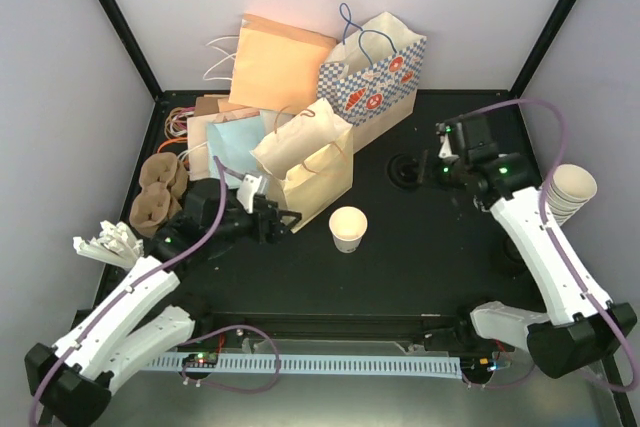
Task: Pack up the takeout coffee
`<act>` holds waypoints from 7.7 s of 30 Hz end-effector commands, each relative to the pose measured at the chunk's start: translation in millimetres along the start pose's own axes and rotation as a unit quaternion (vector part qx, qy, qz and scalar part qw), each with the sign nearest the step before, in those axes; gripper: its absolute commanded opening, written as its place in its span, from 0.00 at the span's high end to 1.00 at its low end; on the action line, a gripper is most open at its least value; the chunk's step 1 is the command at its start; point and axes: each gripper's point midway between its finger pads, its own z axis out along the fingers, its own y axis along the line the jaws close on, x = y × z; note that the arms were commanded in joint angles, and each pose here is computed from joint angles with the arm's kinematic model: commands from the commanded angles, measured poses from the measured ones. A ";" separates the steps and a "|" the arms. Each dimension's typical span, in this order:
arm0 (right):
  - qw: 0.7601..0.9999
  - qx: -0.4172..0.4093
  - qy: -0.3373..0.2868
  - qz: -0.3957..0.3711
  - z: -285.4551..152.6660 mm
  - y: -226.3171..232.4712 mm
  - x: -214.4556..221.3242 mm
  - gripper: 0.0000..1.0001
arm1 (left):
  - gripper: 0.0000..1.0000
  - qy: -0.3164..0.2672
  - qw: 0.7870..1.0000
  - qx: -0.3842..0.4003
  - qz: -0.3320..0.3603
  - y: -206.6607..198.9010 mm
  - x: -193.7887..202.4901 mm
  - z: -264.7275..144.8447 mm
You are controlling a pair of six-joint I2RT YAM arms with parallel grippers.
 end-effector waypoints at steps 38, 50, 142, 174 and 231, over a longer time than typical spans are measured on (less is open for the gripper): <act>0.965 -0.038 0.105 -0.238 94.3 77.1 114.8 0.99 | 0.24 0.092 0.991 0.055 -0.078 -32.0 36.0 93.0; 0.960 -0.045 0.119 -0.251 94.7 82.1 124.8 0.99 | 0.27 0.105 0.989 0.059 -0.083 -31.0 42.1 97.9; 0.936 -0.171 -0.101 -0.292 22.1 109.7 89.2 0.31 | 0.61 0.059 0.997 0.051 -0.027 -23.3 42.5 88.2; 0.928 -0.005 0.089 -0.362 92.5 94.7 136.0 0.09 | 0.66 0.089 0.994 0.039 -0.059 -9.5 34.8 116.8; 0.906 0.009 0.157 -0.394 112.6 85.2 162.6 0.27 | 0.69 0.157 0.984 0.038 -0.075 4.1 61.7 149.0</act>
